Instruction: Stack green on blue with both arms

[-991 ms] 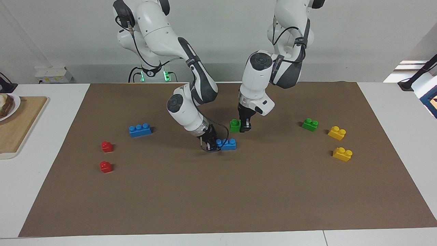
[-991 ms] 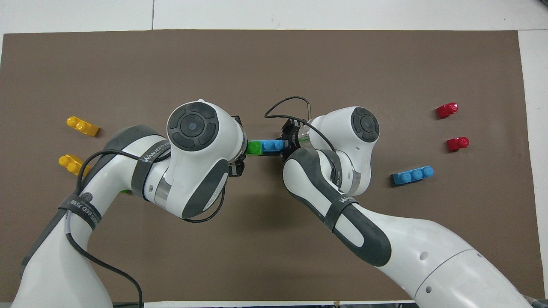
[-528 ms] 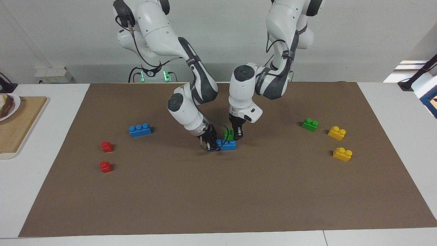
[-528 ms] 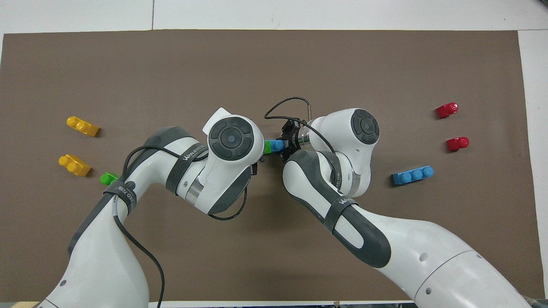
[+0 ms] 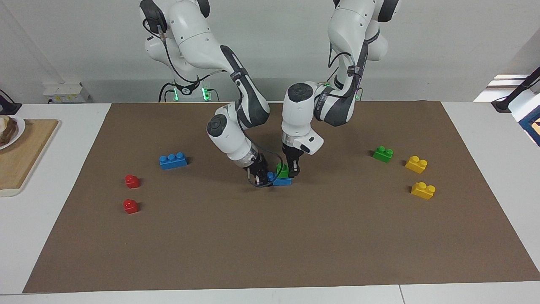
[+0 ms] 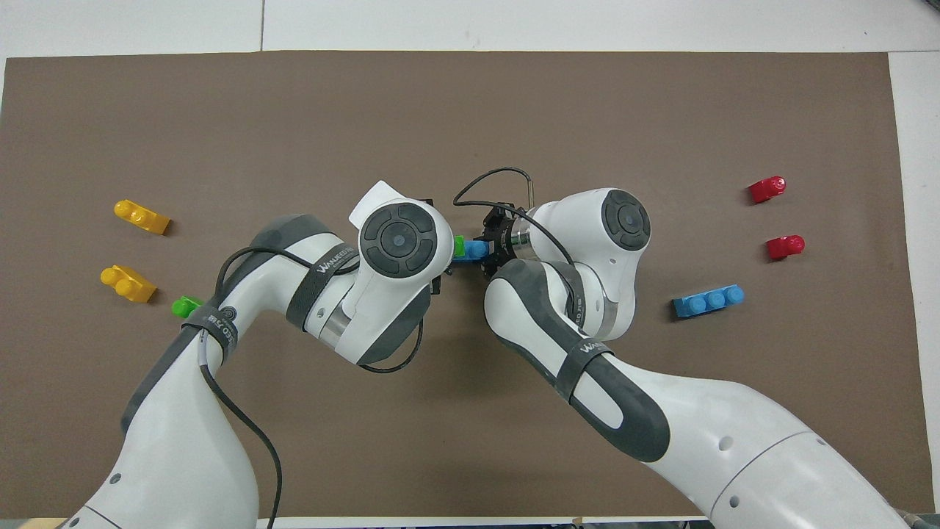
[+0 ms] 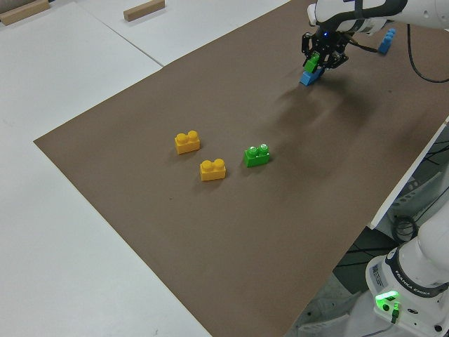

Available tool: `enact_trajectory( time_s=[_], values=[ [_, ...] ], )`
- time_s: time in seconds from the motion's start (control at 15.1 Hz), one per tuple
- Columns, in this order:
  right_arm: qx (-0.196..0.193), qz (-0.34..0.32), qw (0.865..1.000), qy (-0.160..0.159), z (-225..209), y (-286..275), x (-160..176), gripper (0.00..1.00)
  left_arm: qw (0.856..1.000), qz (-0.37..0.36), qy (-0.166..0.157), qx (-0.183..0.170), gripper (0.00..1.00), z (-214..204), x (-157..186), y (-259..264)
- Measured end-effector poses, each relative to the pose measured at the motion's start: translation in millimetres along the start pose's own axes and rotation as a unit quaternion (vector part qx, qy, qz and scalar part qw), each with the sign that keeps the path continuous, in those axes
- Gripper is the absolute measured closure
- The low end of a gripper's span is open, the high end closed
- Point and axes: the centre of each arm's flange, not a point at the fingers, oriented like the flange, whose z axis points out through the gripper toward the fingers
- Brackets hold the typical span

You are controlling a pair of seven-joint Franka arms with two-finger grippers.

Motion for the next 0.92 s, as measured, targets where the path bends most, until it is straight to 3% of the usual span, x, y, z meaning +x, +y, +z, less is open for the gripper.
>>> enact_trajectory(
  time_s=[0.79, 0.86, 0.92],
  values=[
    [0.0, -0.001, 1.0, 0.0, 0.0, 0.3, -0.2, 0.65, 0.999, 0.031, 0.015, -0.008, 0.66, 17.7, -11.6, -8.2],
    [0.001, -0.001, 1.0, 0.0, 0.0, 0.2, -0.1, 0.65, 0.999, 0.033, 0.016, -0.007, 0.61, 18.3, -12.5, -9.5],
    [-0.001, 0.001, 1.0, 0.002, 2.3, 1.2, 2.1, 0.58, 0.999, 0.035, 0.017, -0.006, 0.52, 19.4, -14.4, -12.0]
  ],
)
